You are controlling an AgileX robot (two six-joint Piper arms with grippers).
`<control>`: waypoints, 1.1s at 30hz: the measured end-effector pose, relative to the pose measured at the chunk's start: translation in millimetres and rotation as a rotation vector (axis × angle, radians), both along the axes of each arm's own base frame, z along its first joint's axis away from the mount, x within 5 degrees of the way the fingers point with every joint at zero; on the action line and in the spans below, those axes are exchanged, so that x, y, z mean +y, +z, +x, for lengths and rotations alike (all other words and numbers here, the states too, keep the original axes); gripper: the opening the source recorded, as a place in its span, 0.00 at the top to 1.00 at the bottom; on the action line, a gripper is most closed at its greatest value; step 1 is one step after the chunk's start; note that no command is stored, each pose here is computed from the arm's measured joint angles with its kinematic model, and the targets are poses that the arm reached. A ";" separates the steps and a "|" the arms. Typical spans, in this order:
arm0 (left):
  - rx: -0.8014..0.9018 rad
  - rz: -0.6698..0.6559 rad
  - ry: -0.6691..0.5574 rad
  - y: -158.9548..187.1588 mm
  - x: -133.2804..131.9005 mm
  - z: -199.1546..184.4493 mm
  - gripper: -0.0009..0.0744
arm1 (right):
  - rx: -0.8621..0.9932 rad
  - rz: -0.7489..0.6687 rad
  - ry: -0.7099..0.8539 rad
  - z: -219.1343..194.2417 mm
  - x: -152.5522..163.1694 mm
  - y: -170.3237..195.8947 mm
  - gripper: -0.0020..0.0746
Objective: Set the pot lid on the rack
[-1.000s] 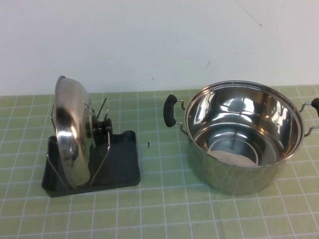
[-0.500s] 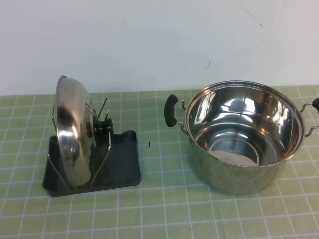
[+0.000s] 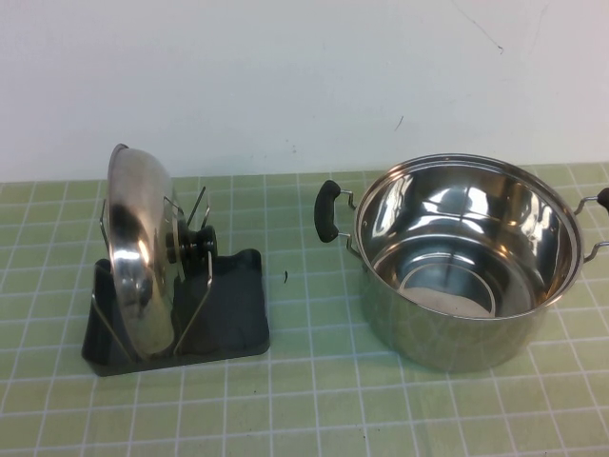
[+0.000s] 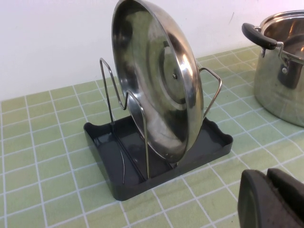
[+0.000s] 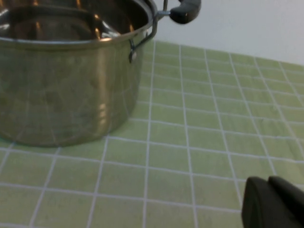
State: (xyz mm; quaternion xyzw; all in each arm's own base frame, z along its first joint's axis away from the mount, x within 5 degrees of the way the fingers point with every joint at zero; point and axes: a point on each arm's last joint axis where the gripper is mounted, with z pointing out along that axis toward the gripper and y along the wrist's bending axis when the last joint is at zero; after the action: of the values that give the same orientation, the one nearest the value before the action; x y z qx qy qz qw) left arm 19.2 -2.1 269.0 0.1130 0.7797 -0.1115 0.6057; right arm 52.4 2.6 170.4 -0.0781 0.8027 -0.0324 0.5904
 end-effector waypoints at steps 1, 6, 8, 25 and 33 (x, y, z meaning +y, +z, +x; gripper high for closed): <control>0.000 0.000 0.000 0.0 0.0 0.0 0.99 | 0.007 0.024 0.003 -0.2 0.5 -0.5 0.98; 0.000 0.000 0.000 0.0 0.0 0.0 0.99 | 0.019 0.087 0.012 -0.4 0.4 -0.8 0.98; 0.000 0.000 0.000 0.0 0.0 0.0 0.99 | 0.018 0.085 0.008 -0.4 -0.2 -0.7 0.98; 0.000 0.000 0.000 0.0 0.0 0.0 0.99 | 0.012 0.023 -0.025 -0.3 -3.5 -0.6 0.98; 0.000 0.000 0.000 0.0 0.0 0.0 0.99 | 0.012 0.022 -0.025 -0.3 -3.6 -0.6 0.98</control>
State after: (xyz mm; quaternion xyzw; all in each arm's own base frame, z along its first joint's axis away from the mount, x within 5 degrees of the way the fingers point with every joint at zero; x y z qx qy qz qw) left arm 19.2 -2.1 269.0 0.1130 0.7797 -0.1115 0.6057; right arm 52.1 -1.0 169.8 -0.0617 0.8075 -0.0308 0.5858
